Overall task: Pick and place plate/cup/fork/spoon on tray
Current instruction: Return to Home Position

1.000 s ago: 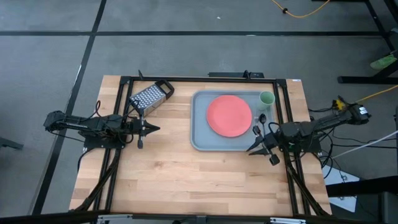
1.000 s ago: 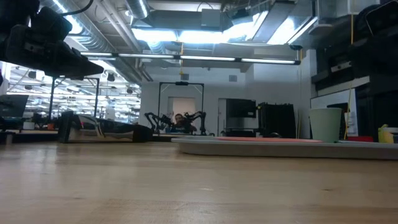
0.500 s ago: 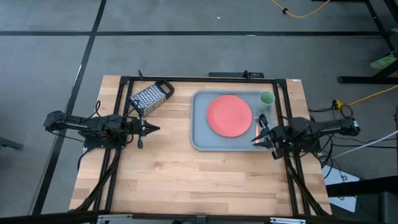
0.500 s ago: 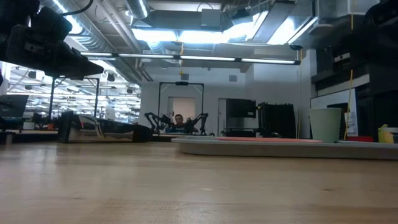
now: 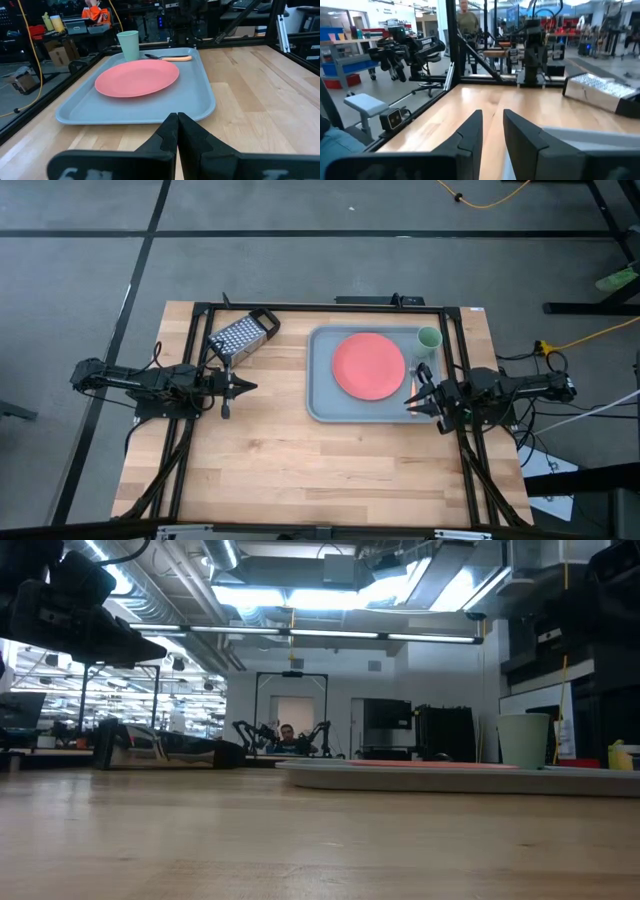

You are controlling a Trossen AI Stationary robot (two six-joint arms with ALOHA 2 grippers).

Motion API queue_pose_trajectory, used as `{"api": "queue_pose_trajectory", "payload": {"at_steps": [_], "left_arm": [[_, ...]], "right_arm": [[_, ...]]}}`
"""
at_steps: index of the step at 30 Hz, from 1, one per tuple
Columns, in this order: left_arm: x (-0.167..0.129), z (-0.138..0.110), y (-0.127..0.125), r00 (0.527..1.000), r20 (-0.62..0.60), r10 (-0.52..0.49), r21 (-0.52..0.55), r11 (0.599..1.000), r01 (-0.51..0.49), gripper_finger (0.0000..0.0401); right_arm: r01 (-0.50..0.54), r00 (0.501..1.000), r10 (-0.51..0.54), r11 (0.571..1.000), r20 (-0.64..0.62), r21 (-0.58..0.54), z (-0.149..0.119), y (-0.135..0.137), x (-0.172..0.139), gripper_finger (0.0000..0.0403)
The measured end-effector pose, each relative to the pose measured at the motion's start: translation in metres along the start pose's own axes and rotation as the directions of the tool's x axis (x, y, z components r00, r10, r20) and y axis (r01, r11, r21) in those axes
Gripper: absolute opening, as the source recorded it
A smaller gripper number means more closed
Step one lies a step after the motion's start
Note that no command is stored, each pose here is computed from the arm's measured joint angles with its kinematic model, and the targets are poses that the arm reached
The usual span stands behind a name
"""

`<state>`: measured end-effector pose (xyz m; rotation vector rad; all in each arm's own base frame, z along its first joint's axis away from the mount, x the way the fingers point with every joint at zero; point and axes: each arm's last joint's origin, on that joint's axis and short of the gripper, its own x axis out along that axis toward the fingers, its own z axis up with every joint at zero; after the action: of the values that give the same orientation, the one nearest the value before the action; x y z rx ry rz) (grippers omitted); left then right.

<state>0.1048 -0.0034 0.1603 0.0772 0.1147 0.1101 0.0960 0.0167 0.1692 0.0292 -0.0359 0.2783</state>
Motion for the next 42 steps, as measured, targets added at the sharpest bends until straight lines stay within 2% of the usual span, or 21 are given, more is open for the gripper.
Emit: {"api": "queue_pose_trajectory", "payload": {"at_steps": [26, 32, 38, 42], "left_arm": [[0.0, 0.0, -0.0002, 1.0, 0.001, -0.006, -0.002, 1.0, 0.006, 0.0], [-0.0021, 0.002, -0.0004, 0.997, 0.065, -0.03, -0.009, 0.999, 0.03, 0.0], [-0.009, 0.0071, -0.0021, 0.979, 0.148, -0.143, 0.129, 0.984, 0.124, 0.0], [-0.0085, 0.0065, -0.0005, 0.98, 0.141, -0.138, 0.126, 0.985, 0.12, 0.0]], "right_arm": [[0.0, 1.0, 0.001, 1.0, -0.006, 0.016, -0.0004, -0.0001, 0.0007, 0.0081], [0.0, 1.0, 0.0, 1.0, -0.006, 0.016, -0.0004, -0.0001, 0.0007, 0.0081], [0.0, 1.0, 0.0, 1.0, -0.007, 0.016, -0.0004, -0.0001, 0.0007, 0.0081], [0.0, 1.0, 0.0, 1.0, -0.006, 0.016, -0.0004, -0.0001, 0.0007, 0.0081]]}}
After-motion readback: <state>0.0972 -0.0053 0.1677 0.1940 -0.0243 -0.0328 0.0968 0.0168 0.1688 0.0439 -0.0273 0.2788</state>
